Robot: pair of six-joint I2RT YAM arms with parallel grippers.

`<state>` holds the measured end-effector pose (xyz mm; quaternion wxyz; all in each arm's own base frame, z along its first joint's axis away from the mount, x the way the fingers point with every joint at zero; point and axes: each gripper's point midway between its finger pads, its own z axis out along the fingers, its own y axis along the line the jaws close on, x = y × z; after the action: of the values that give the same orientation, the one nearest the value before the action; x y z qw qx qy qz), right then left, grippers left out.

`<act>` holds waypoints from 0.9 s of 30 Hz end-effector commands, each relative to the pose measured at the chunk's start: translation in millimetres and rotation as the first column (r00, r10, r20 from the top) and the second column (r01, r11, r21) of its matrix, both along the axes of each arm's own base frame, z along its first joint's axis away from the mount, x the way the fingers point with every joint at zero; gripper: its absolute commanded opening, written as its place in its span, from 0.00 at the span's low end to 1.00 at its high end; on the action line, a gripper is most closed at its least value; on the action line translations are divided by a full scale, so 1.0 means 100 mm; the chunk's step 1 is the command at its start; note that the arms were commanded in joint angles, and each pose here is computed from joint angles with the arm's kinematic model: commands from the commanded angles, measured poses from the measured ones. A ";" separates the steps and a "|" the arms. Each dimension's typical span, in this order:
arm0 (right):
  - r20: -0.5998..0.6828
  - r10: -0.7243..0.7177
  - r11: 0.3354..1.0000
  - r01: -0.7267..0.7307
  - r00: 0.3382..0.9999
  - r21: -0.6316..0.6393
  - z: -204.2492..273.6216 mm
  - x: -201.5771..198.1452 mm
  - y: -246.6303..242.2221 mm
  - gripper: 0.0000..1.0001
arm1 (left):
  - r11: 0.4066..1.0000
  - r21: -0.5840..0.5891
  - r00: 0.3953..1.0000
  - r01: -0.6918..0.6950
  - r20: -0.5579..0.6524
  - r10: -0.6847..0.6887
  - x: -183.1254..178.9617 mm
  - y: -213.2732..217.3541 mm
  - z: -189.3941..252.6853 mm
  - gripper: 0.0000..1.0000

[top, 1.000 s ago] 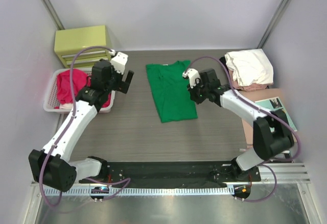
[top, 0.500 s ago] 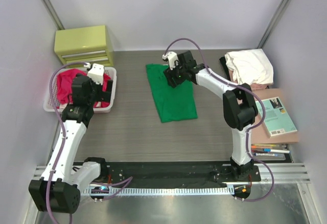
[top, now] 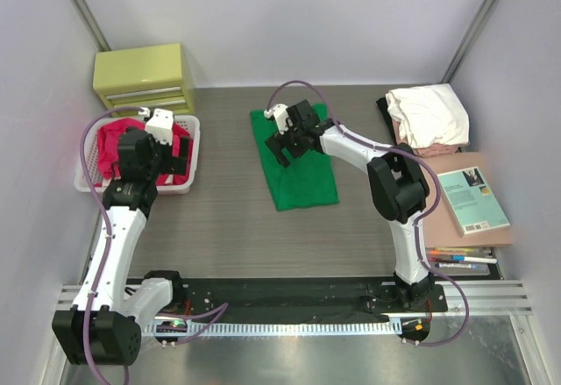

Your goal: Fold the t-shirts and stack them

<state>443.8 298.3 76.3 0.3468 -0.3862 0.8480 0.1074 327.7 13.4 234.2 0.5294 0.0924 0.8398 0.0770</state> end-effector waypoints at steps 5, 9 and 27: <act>-0.027 -0.069 0.997 0.068 0.997 -0.037 -0.37 0.16 -0.10 1.00 | 1.000 -0.022 0.997 0.020 0.070 -0.018 0.01 -0.04 0.19 1.00; -0.060 -0.085 0.996 0.083 0.995 -0.040 -0.50 0.13 -0.15 1.00 | 1.000 -0.019 0.998 0.020 0.061 -0.018 0.01 -0.03 0.16 1.00; -0.116 -0.004 1.000 0.007 0.993 0.027 -0.52 -0.89 -0.06 1.00 | 0.999 -0.020 0.998 0.027 0.056 -0.026 0.05 -0.05 0.15 1.00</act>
<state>388.4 280.9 27.3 0.3293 -0.3677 0.8615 0.1190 327.6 9.9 234.1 0.5302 0.0980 0.8394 0.0687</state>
